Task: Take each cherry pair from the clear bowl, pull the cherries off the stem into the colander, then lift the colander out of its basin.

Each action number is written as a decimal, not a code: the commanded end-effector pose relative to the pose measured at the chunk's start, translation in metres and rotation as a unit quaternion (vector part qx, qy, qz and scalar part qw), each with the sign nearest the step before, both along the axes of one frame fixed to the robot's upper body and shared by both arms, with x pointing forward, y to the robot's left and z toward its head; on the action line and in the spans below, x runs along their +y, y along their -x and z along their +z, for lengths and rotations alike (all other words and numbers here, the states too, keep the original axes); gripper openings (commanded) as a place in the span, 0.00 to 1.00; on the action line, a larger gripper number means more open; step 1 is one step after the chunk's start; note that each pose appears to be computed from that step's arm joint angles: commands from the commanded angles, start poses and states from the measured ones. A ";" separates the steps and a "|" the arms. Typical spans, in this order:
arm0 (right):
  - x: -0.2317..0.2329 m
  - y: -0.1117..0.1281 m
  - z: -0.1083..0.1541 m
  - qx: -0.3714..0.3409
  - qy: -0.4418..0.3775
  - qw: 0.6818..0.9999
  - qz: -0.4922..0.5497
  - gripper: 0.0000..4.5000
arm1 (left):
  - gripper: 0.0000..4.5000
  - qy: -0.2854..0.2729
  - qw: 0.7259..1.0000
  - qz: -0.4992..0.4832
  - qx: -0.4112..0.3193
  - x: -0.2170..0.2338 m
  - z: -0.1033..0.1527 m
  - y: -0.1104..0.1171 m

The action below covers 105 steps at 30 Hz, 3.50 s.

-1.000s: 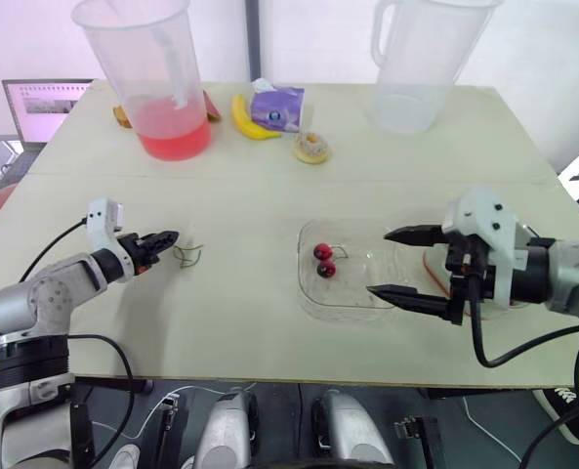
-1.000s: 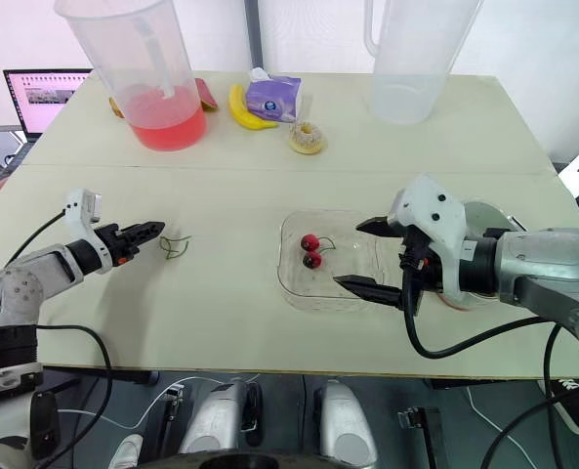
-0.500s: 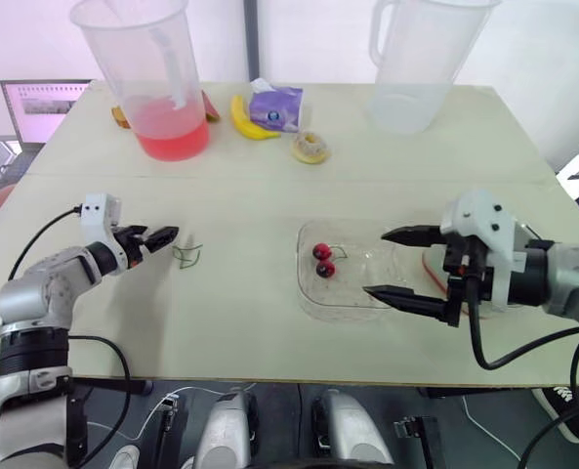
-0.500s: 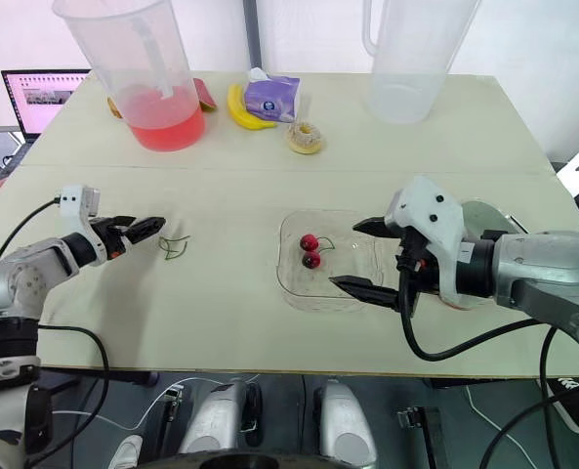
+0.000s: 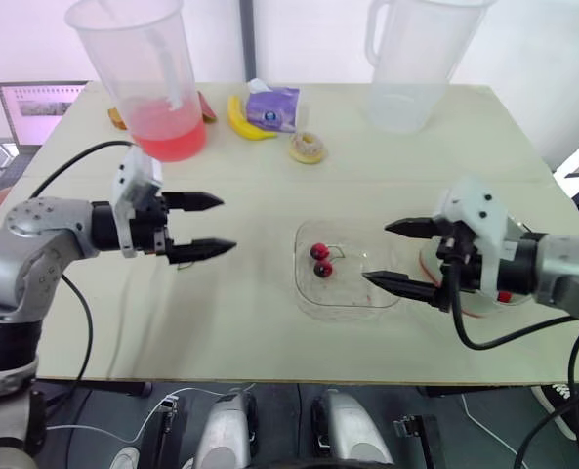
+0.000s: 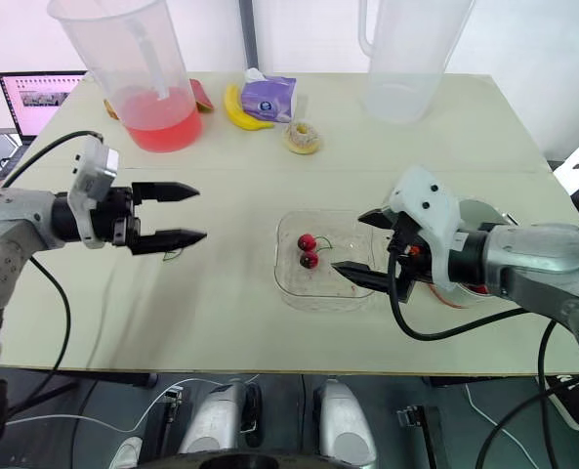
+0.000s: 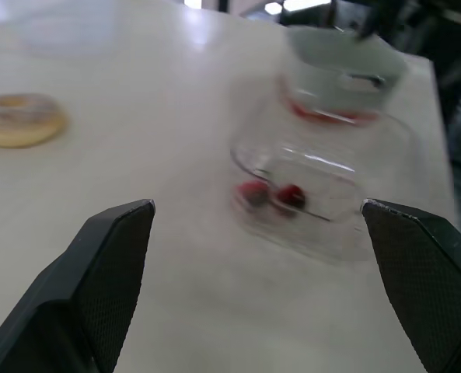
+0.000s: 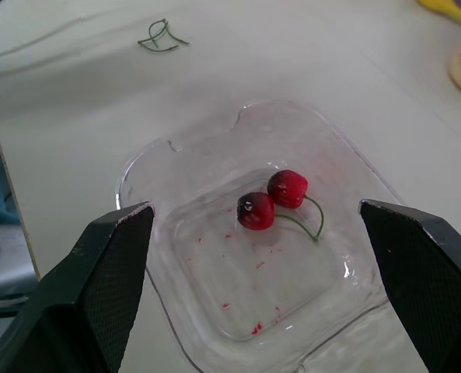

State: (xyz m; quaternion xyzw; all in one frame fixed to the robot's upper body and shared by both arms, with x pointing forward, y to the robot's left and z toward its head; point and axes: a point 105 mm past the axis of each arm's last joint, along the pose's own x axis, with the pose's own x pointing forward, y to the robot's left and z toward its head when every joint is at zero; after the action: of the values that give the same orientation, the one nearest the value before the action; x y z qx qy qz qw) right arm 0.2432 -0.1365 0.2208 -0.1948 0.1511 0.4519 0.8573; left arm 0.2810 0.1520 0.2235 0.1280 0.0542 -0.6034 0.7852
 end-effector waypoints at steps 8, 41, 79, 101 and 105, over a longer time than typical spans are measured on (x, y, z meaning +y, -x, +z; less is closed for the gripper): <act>0.031 -0.044 -0.041 0.058 0.110 0.992 -0.003 1.00 | 0.99 -0.025 0.994 -0.101 -0.046 -0.027 0.014 0.011; 0.051 -0.065 -0.062 0.028 0.171 0.985 0.024 0.12 | 1.00 -0.005 0.995 -0.086 -0.047 -0.031 0.013 0.006; 0.052 -0.054 -0.051 -0.027 0.170 0.984 0.049 0.15 | 1.00 0.006 0.996 -0.084 -0.042 -0.040 0.016 0.003; 0.012 -0.049 -0.030 -0.462 0.543 0.577 0.398 0.15 | 1.00 0.056 0.992 -0.020 0.114 -0.100 0.024 -0.038; 0.019 -0.046 -0.033 -0.467 0.538 0.573 0.404 0.15 | 1.00 0.056 0.968 -0.009 0.246 -0.119 0.019 -0.036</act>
State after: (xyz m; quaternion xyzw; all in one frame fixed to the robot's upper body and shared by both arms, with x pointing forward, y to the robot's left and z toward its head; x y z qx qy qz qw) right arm 0.2902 -0.1197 0.1770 -0.8362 -0.1372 0.4500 0.2819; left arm 0.3168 0.0307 0.2348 -0.0494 0.1942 -0.6360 0.7452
